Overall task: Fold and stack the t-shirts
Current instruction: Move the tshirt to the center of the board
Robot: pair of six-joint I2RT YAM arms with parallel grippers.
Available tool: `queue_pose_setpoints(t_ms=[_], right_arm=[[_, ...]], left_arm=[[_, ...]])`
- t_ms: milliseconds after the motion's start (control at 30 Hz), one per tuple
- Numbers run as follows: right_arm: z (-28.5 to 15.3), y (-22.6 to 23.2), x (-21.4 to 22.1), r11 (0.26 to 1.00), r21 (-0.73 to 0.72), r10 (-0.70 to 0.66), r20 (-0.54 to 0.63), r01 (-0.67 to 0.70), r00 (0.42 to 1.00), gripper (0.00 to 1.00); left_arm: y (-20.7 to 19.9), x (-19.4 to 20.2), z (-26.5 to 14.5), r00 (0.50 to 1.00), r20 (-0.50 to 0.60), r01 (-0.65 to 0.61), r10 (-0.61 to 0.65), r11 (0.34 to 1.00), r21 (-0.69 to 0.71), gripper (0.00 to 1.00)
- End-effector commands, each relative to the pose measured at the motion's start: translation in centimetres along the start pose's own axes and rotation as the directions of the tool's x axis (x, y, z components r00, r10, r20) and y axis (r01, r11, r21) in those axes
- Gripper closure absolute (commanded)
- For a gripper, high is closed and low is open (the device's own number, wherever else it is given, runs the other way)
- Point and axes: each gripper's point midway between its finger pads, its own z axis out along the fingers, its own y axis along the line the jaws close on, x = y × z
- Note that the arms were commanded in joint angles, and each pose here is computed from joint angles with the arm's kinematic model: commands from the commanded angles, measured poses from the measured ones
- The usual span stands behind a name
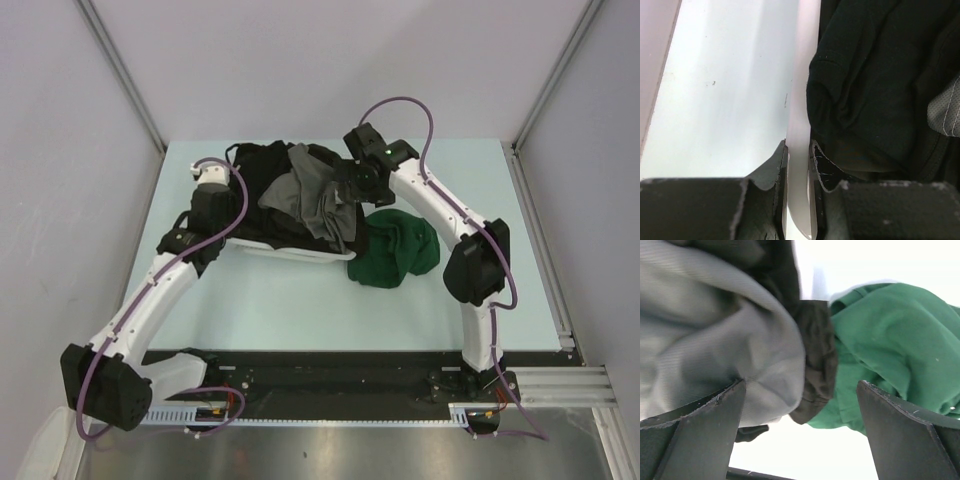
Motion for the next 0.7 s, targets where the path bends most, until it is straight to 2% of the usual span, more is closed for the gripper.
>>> queue_pose_setpoints(t_ms=[0,300,433,567,667], right_arm=[[-2.3,-1.1,-0.9,1.0,0.007,0.015,0.043,-0.015,0.999,0.02],[-4.3,-1.3,-2.1,1.0,-0.025,0.017,0.086,-0.015,0.996,0.02],[-5.3,-1.1,-2.7,0.999,-0.047,0.013,0.113,-0.007,0.994,0.02],[-6.3,-1.2,-3.3,0.999,-0.05,0.003,0.134,0.004,0.991,0.02],[-6.8,-1.7,-3.7,0.999,-0.044,0.001,0.147,0.005,0.989,0.02]], left_arm=[[0.0,-4.6,0.0,0.992,0.13,0.005,-0.002,1.0,-0.022,0.99],[0.5,-2.3,3.9,0.999,0.051,0.002,0.006,0.988,-0.157,1.0],[1.1,-1.7,6.8,1.0,-0.004,-0.021,0.02,0.964,-0.263,1.0],[3.3,-1.1,9.2,0.994,-0.078,0.038,-0.07,0.934,-0.356,1.0],[6.3,-1.4,10.5,0.987,-0.08,0.086,-0.138,0.885,-0.457,1.0]])
